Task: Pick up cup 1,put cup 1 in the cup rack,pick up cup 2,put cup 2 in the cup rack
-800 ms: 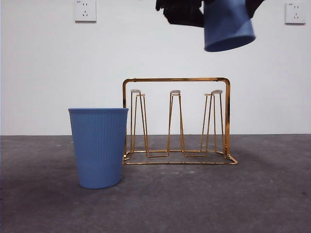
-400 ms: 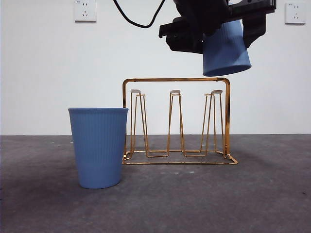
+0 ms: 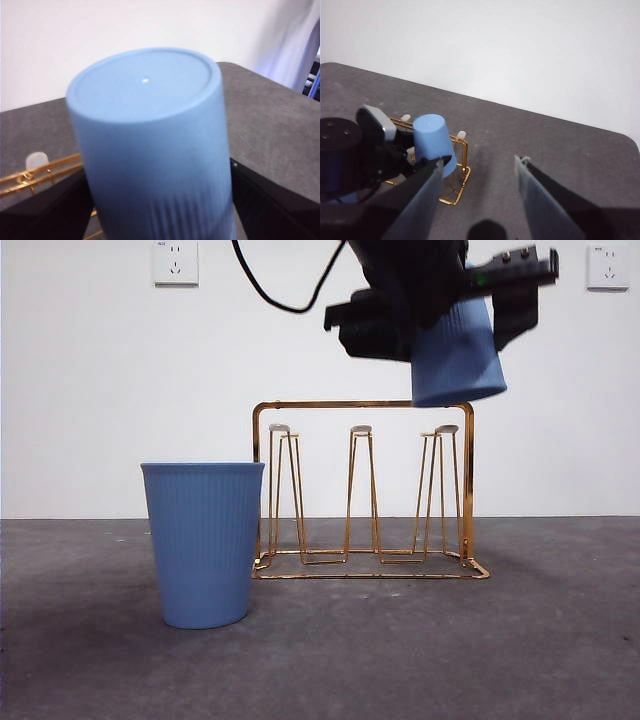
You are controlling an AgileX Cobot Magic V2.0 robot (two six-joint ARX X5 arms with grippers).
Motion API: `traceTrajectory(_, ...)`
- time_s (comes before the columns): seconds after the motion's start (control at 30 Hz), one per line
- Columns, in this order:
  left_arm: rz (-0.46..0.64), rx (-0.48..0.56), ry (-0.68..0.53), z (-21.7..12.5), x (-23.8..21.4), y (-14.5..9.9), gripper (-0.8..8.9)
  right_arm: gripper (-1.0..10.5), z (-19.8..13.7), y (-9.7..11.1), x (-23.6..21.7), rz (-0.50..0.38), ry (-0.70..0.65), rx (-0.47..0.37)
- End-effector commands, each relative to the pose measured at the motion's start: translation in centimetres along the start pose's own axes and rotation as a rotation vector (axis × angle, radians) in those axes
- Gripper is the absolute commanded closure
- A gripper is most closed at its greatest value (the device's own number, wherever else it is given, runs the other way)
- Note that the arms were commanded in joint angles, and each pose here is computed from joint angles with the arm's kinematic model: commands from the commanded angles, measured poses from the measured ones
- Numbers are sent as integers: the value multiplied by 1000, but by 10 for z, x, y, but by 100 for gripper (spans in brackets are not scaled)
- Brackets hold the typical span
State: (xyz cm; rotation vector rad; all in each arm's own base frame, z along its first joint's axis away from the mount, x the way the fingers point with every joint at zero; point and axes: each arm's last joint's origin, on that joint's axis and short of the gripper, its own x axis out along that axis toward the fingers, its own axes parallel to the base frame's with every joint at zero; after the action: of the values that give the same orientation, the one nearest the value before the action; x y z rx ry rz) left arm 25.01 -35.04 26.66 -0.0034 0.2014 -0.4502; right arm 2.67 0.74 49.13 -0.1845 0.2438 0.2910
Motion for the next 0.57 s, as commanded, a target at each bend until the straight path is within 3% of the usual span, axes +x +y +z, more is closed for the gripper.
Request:
traceTrajectory(0.03,6,-12,15,-11,8,-2,821,696,0,0,1,3,-4,-3)
traceTrajectory(0.57,34,-31,67,-38,26,-2,821,697,0,1,1,22,-1,-4)
